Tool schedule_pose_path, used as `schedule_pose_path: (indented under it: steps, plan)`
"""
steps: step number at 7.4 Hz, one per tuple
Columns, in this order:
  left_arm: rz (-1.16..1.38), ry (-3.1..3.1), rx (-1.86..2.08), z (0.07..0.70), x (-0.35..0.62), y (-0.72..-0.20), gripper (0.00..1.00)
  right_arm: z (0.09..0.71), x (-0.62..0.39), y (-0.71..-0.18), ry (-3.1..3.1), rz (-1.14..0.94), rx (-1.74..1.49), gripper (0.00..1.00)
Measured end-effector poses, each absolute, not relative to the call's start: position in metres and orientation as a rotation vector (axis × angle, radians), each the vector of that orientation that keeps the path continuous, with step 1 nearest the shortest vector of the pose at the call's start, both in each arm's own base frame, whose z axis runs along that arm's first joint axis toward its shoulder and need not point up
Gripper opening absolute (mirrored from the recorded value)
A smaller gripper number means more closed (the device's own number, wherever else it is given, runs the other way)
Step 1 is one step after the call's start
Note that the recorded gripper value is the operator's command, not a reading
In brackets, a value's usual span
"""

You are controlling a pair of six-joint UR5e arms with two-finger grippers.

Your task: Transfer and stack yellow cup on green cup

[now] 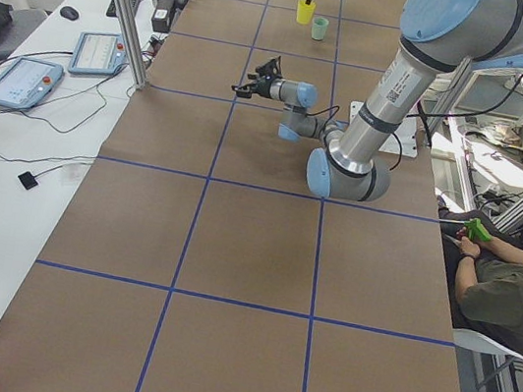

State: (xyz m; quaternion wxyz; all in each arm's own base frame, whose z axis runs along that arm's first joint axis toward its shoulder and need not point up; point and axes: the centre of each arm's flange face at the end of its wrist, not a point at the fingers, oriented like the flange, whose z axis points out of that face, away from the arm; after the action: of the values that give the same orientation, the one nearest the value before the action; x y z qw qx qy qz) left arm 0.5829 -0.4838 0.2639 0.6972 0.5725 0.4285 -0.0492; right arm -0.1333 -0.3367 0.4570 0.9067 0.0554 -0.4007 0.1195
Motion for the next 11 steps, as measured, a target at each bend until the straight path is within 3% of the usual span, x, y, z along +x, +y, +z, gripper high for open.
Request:
schedule_pose_path:
  steps: [3,11]
  plan:
    - [-0.177,0.939,1.067,0.29,0.532,-0.571,1.0,0.498,-0.104,-0.302,-0.805,0.272,0.083,0.0]
    - [-0.195,0.94,1.029,0.299,0.526,-0.577,1.0,0.53,-0.106,-0.292,-0.854,0.247,0.012,0.0]
